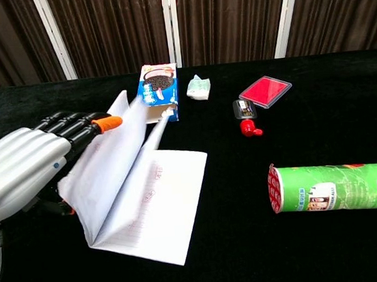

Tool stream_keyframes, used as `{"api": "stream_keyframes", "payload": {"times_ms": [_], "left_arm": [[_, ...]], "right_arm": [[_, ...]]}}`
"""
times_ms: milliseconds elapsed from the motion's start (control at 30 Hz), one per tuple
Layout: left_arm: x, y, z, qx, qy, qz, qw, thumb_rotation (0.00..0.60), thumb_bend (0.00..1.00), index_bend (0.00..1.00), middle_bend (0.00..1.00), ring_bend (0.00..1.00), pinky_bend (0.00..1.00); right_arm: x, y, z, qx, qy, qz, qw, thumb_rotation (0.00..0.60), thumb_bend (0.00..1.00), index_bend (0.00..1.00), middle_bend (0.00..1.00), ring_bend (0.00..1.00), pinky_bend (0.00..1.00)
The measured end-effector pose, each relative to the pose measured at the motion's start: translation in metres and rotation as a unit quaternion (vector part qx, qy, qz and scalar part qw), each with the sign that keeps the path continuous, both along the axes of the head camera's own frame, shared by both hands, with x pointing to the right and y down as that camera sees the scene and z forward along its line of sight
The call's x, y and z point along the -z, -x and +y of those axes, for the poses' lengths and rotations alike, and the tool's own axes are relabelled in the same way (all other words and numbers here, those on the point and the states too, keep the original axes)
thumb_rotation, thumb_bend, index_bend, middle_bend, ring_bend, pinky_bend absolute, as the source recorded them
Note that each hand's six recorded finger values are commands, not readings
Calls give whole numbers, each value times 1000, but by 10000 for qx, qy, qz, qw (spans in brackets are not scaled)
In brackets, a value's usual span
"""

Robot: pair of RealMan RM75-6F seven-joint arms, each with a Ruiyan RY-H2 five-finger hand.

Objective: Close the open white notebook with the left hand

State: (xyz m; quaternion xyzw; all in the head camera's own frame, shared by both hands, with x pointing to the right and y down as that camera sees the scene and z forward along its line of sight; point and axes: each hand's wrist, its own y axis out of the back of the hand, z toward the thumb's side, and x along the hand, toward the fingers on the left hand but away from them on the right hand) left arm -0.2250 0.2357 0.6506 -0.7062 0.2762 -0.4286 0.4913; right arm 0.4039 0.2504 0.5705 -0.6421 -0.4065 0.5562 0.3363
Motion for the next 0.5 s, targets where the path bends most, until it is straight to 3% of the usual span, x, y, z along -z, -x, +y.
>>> {"api": "stream_keyframes", "payload": {"times_ms": [133, 500], "left_arm": [[-1, -1, 0, 6, -19, 0, 10000, 600, 226, 0, 0, 0, 0], [1, -2, -2, 71, -95, 140, 9998, 600, 211, 0, 0, 0, 0]], "right_arm": [[0, 0, 0, 2, -1, 0, 10000, 600, 85, 0, 0, 0, 0], [-1, 1, 2, 24, 40, 22, 10000, 600, 85, 0, 0, 0, 0]]}}
